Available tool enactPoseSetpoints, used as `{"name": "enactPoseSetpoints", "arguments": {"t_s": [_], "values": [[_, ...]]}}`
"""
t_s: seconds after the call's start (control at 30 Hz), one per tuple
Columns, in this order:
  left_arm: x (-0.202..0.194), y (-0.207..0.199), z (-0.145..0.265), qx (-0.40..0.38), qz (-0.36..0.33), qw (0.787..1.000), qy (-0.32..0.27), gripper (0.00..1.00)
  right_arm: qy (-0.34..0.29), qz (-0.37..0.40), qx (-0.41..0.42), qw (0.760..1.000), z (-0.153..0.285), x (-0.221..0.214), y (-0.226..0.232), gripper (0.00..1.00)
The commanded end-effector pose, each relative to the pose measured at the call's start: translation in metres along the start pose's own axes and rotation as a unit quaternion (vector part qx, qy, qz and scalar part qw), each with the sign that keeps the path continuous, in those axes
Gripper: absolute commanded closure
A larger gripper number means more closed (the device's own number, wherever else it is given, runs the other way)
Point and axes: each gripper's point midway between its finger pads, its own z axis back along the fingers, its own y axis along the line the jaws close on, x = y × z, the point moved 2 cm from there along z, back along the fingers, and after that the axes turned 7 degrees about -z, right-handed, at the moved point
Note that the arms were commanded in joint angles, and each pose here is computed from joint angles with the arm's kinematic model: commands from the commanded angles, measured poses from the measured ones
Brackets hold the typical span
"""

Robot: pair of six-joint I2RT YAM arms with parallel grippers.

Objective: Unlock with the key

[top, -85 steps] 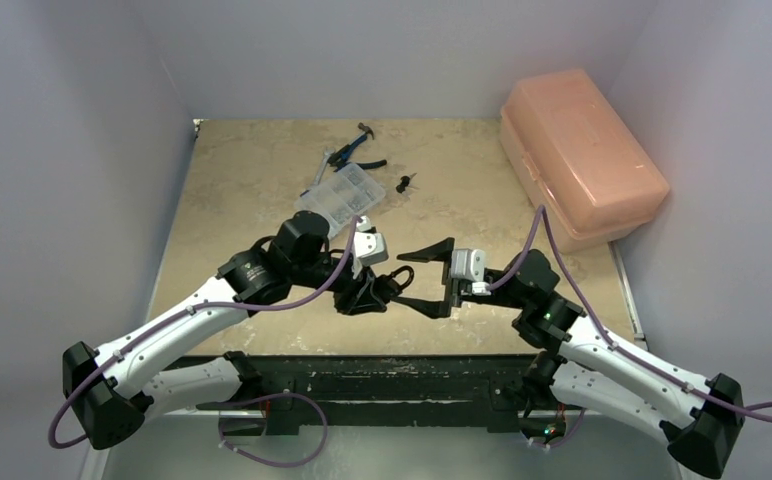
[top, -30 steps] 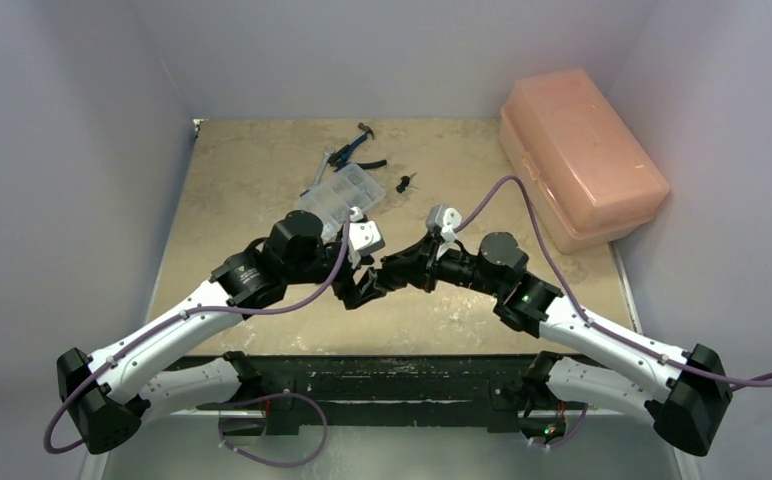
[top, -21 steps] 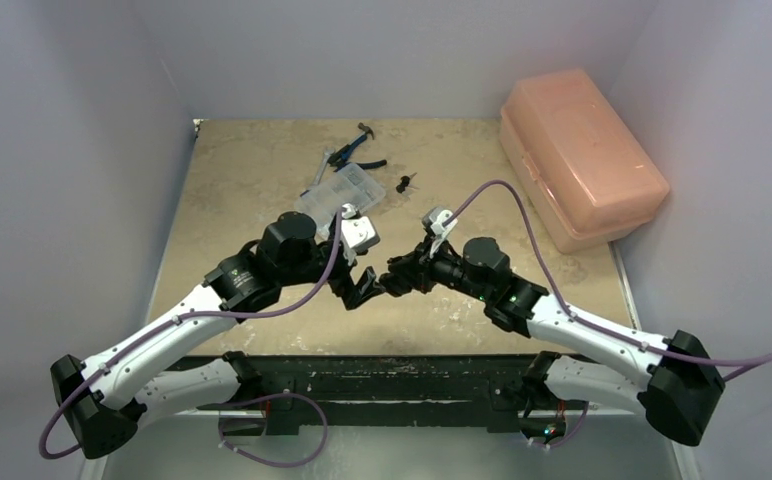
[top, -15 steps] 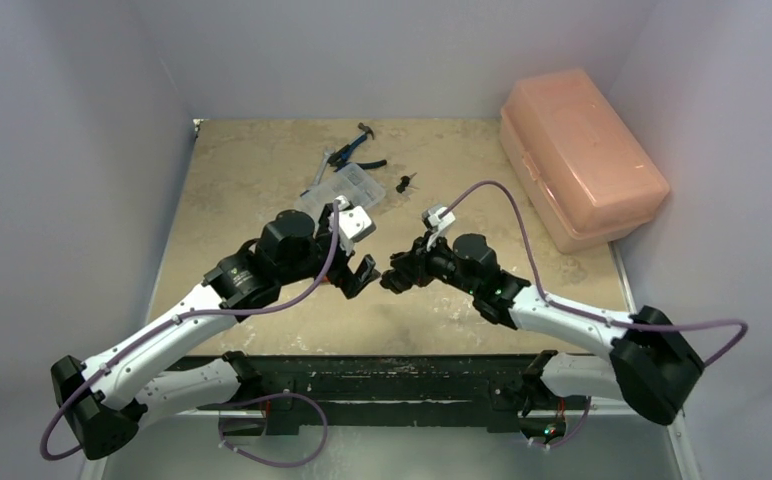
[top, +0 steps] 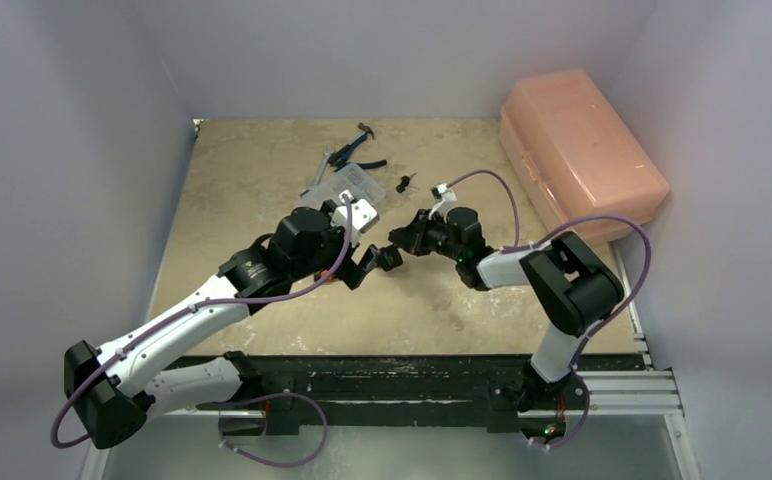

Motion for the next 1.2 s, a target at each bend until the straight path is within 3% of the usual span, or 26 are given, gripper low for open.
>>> {"name": "enactPoseSetpoints", "arguments": {"t_s": [0.0, 0.23, 0.33, 0.57, 0.77, 0.97, 1.17], "values": [[0.011, 0.005, 0.0, 0.009, 0.008, 1.0, -0.016, 0.13, -0.039, -0.031, 0.061, 0.997, -0.015, 0.037, 0.017, 0.86], [0.009, 0.003, -0.003, 0.003, 0.008, 1.0, -0.011, 0.14, -0.032, -0.056, 0.013, 0.998, -0.019, 0.036, -0.015, 0.16], [0.009, 0.002, -0.003, 0.001, 0.008, 1.0, -0.011, 0.14, -0.029, -0.058, -0.015, 0.998, -0.017, 0.038, -0.026, 0.02], [0.008, 0.002, -0.004, 0.001, 0.007, 1.0, -0.009, 0.14, -0.019, -0.048, -0.122, 0.991, -0.007, 0.048, -0.061, 0.01], [0.005, 0.007, -0.005, 0.017, 0.008, 1.0, -0.001, 0.16, -0.029, 0.001, -0.248, 0.968, 0.011, 0.065, -0.092, 0.01], [0.001, 0.014, -0.007, 0.04, 0.006, 0.999, 0.012, 0.19, -0.052, 0.064, -0.275, 0.958, 0.027, 0.092, -0.084, 0.01], [-0.002, 0.018, -0.009, 0.05, 0.006, 0.998, 0.023, 0.22, -0.051, 0.075, -0.252, 0.964, 0.018, 0.118, -0.061, 0.01]]}}
